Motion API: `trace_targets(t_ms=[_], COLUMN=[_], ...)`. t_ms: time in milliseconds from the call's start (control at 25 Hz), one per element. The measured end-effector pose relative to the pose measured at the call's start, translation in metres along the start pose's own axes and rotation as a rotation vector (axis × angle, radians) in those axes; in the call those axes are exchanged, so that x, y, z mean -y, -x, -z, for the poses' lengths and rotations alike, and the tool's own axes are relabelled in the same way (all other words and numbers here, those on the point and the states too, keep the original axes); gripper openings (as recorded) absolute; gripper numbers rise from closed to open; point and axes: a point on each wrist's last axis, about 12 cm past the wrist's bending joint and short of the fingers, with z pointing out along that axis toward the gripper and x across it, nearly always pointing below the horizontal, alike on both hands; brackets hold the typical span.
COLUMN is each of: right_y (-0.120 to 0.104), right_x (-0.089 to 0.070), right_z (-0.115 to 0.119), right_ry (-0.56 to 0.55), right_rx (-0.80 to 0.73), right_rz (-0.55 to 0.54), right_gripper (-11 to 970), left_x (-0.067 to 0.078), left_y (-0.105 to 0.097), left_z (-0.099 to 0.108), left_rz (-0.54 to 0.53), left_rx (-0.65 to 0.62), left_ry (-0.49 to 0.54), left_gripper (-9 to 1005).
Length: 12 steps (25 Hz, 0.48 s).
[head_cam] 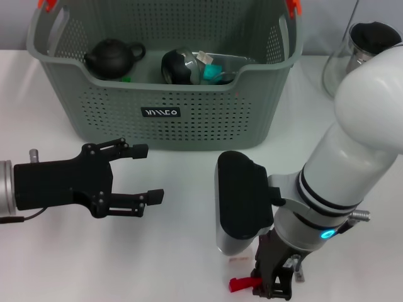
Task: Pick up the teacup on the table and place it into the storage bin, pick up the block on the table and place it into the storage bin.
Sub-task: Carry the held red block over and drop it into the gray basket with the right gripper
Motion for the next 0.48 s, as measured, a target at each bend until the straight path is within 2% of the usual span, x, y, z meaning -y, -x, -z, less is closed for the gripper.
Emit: trace_targets(t_ms=[280, 480], right_y=[-0.011, -0.015], right_x=[0.0, -0.001], right_z=[0.009, 0.028], right_ry=[-0.007, -0.021], right_rx=[-0.017, 0.038], right_rz=[-0.045, -0.065], right_gripper=[213, 229], left_x=[0.001, 0.002], left_y=[-0.002, -0.006], left_z=[0.009, 0.014], left_rz=[0.008, 0.008], left_rx=[0.007, 0.009], left_ry=[0.031, 0.049], left_gripper=[919, 920])
